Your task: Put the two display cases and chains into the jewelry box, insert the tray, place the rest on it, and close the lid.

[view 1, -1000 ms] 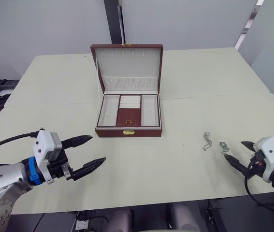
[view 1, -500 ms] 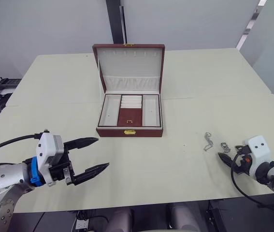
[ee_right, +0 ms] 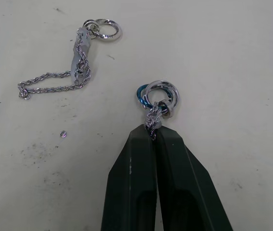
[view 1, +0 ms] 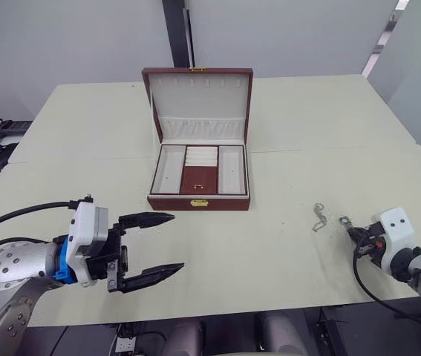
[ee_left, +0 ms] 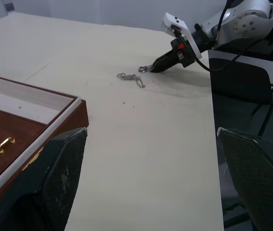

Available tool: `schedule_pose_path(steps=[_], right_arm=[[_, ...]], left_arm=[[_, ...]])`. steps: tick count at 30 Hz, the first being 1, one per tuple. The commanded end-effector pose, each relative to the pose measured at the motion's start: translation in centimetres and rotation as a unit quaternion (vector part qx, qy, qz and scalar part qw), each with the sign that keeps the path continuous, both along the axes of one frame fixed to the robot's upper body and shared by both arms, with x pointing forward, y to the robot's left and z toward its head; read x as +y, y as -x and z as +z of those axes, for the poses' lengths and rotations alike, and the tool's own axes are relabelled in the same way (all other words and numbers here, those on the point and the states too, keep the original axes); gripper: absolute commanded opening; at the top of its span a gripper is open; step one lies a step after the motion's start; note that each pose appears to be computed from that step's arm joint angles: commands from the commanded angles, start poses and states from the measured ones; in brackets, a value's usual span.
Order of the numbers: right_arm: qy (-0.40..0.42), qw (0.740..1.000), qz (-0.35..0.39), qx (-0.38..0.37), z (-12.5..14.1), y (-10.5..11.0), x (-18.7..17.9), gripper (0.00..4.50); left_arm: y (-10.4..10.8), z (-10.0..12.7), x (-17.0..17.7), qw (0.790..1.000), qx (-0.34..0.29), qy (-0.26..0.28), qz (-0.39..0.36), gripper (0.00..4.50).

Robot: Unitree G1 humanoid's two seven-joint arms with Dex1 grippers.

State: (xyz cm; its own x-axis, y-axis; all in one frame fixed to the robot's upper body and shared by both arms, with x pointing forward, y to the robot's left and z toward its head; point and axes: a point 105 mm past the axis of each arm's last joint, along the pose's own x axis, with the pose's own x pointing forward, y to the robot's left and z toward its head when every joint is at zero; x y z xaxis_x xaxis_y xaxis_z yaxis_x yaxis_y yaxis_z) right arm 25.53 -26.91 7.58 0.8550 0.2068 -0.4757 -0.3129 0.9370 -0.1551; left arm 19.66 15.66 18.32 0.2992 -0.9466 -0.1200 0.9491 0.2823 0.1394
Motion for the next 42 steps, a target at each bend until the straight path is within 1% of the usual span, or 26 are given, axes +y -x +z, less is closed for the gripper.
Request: schedule_pose_path(steps=[1, 8, 10, 15, 28, 31, 36, 39, 42], right_arm=[[-0.002, 1.0, 0.004, 0.018, -0.9, 0.4, 0.0, 0.01], [0.0, 1.0, 0.007, 0.018, -1.4, 0.8, 0.0, 0.01], [0.001, 1.0, 0.011, 0.014, -1.3, 0.7, 0.0, 0.01], [-0.001, 1.0, 0.026, -0.007, -0.2, -0.1, 0.4, 0.01], [-0.002, 0.998, 0.038, -0.04, 2.0, -0.5, 0.7, 0.01], [-0.001, 0.998, 0.047, -0.05, 2.9, -0.9, 0.8, 0.01], [0.001, 0.994, 0.072, -0.082, 5.8, -2.2, 1.7, 0.01], [0.003, 0.99, 0.105, -0.099, 7.9, -2.5, 3.1, 0.01], [-0.004, 0.982, 0.147, -0.118, 10.3, -3.0, 5.3, 0.01]], left_arm=[[0.1, 0.6, -0.5, 1.0, -0.008, 0.002, -0.012, 4.5], [0.0, 0.5, -0.8, 1.0, -0.008, -0.001, -0.012, 4.5], [-0.1, 0.4, -0.9, 1.0, -0.01, -0.001, -0.01, 4.5], [-0.2, 0.3, -1.1, 1.0, -0.012, 0.001, -0.005, 4.5], [-0.6, 0.5, -1.0, 1.0, -0.019, 0.001, -0.007, 4.5], [-0.9, 0.7, -0.9, 1.0, -0.024, 0.005, 0.001, 4.5], [-1.6, 1.1, -0.4, 0.999, -0.037, 0.022, 0.032, 4.5], [-1.9, 1.1, -0.1, 0.997, -0.038, 0.035, 0.056, 4.5], [-2.8, 1.6, 0.7, 0.992, -0.045, 0.053, 0.103, 4.5]])
